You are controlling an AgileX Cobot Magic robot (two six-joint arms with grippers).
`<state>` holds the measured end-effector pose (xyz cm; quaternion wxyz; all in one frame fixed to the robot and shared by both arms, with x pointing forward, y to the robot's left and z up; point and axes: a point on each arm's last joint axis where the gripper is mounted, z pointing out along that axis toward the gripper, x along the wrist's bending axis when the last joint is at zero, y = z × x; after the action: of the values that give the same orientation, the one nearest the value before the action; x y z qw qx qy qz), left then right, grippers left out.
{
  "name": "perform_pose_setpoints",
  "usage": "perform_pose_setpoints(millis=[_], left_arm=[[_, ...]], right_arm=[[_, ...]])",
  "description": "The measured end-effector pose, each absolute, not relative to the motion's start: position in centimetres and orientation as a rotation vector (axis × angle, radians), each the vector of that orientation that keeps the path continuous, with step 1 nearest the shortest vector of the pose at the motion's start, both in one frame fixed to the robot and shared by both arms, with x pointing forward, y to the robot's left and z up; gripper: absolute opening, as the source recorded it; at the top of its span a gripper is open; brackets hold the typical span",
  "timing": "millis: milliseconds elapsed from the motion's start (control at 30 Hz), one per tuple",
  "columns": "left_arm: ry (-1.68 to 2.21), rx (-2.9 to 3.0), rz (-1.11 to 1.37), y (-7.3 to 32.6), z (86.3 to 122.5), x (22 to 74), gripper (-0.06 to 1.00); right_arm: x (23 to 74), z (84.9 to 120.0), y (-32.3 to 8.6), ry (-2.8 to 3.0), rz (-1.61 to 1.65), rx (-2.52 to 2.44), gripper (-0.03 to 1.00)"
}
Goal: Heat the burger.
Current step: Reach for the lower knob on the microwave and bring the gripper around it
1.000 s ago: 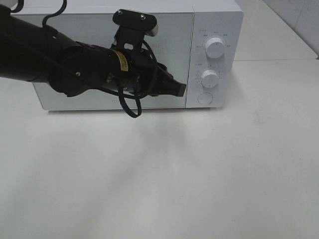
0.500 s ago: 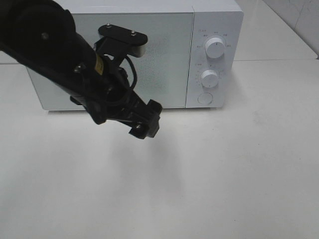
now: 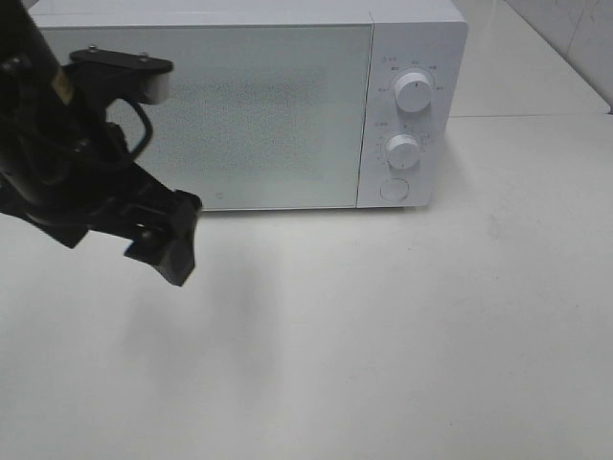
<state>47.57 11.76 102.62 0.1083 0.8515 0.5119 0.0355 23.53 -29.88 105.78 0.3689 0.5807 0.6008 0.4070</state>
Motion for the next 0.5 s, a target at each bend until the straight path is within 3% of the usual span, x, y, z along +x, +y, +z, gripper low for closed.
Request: perform_pose_setpoints(millis=[500], left_arm=[[1.912, 2.205, 0.111, 23.3, 107.2, 48.6, 0.98]], right_arm=[[23.5, 105.8, -29.9, 1.542, 1.045, 1.491, 0.76]])
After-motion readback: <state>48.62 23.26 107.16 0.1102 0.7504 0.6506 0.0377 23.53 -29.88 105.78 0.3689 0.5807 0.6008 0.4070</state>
